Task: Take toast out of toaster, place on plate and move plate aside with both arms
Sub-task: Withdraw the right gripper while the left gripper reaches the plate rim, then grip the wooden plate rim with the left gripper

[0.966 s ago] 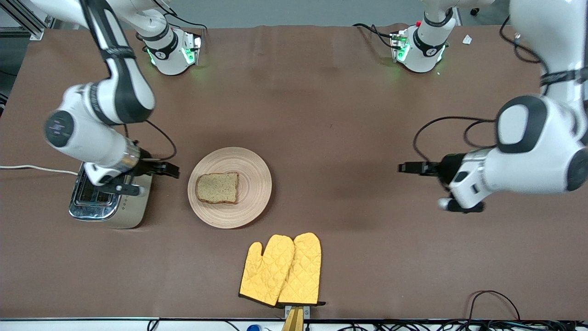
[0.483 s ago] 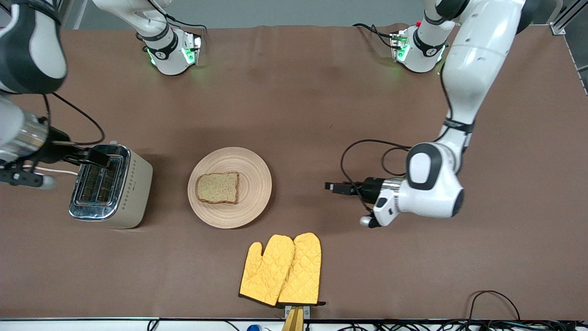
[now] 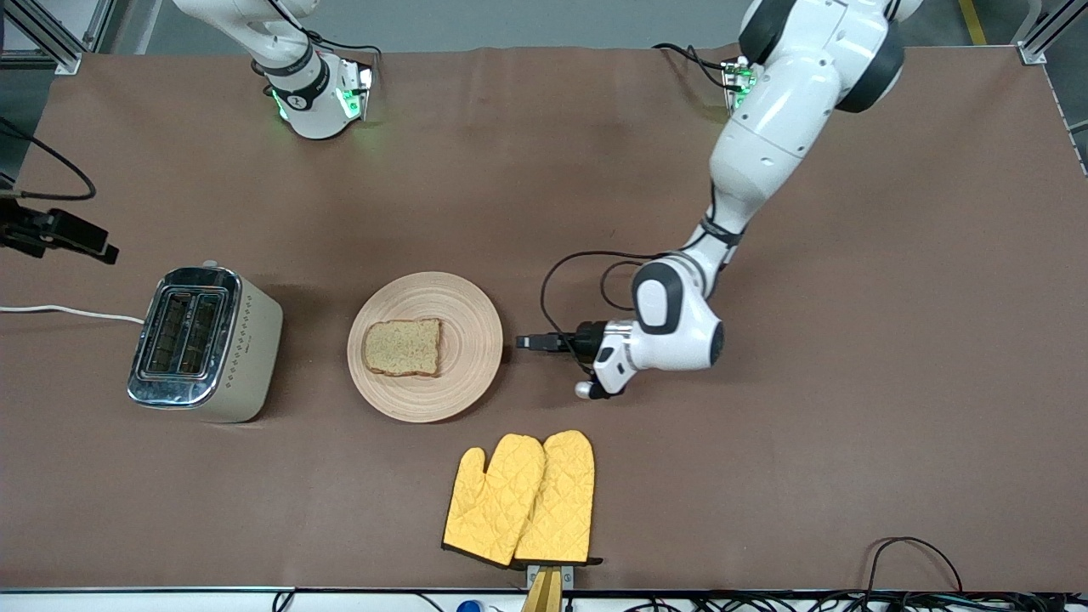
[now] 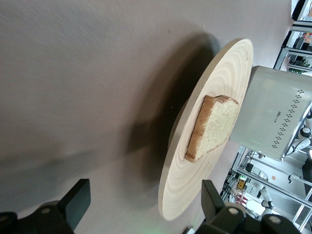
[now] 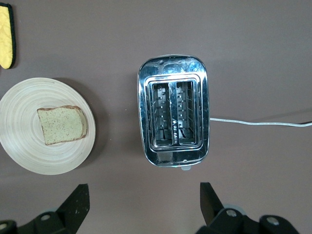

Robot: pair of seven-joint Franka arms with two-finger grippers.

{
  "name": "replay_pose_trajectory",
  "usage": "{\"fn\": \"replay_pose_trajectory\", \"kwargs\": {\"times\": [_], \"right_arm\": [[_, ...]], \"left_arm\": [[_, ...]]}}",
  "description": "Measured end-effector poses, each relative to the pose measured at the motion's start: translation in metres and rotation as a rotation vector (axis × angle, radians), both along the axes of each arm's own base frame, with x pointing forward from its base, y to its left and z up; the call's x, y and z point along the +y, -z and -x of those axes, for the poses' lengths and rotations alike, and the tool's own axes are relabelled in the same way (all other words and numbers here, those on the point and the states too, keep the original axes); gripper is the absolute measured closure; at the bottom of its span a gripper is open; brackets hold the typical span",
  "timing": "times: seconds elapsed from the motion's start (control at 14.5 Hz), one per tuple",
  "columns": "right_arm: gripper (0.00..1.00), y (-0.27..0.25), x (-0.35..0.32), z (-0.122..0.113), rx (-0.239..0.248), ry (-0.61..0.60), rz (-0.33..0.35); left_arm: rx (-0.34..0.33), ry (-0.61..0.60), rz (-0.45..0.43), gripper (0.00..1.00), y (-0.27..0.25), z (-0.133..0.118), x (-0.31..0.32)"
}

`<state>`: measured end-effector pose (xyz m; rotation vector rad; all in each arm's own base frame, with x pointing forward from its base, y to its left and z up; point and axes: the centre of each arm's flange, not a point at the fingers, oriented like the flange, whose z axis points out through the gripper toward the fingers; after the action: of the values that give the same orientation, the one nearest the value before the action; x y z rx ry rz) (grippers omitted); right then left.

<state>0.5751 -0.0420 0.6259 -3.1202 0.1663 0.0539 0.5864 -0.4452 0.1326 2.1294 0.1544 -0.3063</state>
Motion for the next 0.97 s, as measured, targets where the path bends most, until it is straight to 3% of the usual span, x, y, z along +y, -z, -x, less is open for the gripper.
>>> {"fn": "replay_pose_trajectory", "kwargs": {"times": [0.41, 0.62, 0.97], "right_arm": [[0.0, -0.001, 0.004, 0.003, 0.019, -0.016, 0.0], [0.0, 0.0, 0.005, 0.005, 0.033, -0.031, 0.041], [0.0, 0.0, 0.003, 0.005, 0.039, -0.032, 0.056]], "left_arm": [[-0.015, -0.042, 0.032, 0.0, 0.01, 0.011, -0.043], [-0.02, -0.067, 0.028, 0.04, 0.01, 0.028, -0.064], [-0.145, -0.004, 0.031, 0.57, 0.016, 0.028, -0.063]]}}
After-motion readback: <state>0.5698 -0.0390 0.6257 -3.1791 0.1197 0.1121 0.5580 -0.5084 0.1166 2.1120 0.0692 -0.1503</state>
